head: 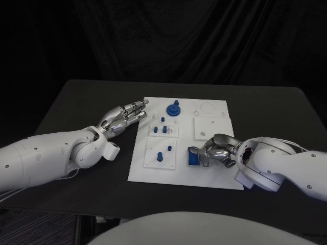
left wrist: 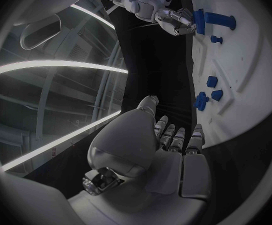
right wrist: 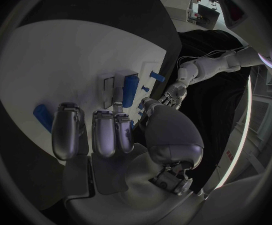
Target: Assemble the parts on the task board
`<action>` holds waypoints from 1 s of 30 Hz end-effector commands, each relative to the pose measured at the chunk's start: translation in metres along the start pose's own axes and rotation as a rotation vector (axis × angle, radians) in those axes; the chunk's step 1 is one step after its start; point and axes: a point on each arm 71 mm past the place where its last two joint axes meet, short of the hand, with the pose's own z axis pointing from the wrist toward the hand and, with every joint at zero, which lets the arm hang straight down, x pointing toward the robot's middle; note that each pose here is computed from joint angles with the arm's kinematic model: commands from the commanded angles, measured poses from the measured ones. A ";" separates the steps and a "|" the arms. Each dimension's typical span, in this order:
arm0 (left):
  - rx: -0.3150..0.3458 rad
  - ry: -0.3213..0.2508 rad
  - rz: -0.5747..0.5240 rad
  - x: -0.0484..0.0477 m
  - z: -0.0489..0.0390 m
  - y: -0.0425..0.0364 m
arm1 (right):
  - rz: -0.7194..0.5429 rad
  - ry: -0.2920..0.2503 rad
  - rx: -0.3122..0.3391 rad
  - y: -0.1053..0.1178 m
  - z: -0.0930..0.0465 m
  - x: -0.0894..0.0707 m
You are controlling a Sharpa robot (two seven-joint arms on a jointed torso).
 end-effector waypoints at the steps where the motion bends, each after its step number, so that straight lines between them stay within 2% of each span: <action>1: 0.012 0.010 -0.013 0.0017 0.0004 -0.0004 | -0.008 0.000 0.002 0.000 0.000 0.000; 7: 0.011 0.010 -0.013 0.0016 0.0001 -0.0001 | -0.005 -0.008 -0.006 0.001 0.000 0.000; 15: 0.010 0.007 -0.013 0.0008 -0.0007 0.0003 | 0.003 -0.057 -0.056 0.002 -0.003 -0.005; 26: 0.010 0.005 -0.013 0.0002 -0.0021 0.0005 | -0.047 -0.202 -0.267 0.014 -0.017 -0.013; 30: 0.009 0.004 -0.012 -0.0002 -0.0028 0.0006 | -0.059 -0.229 -0.301 0.014 -0.022 -0.015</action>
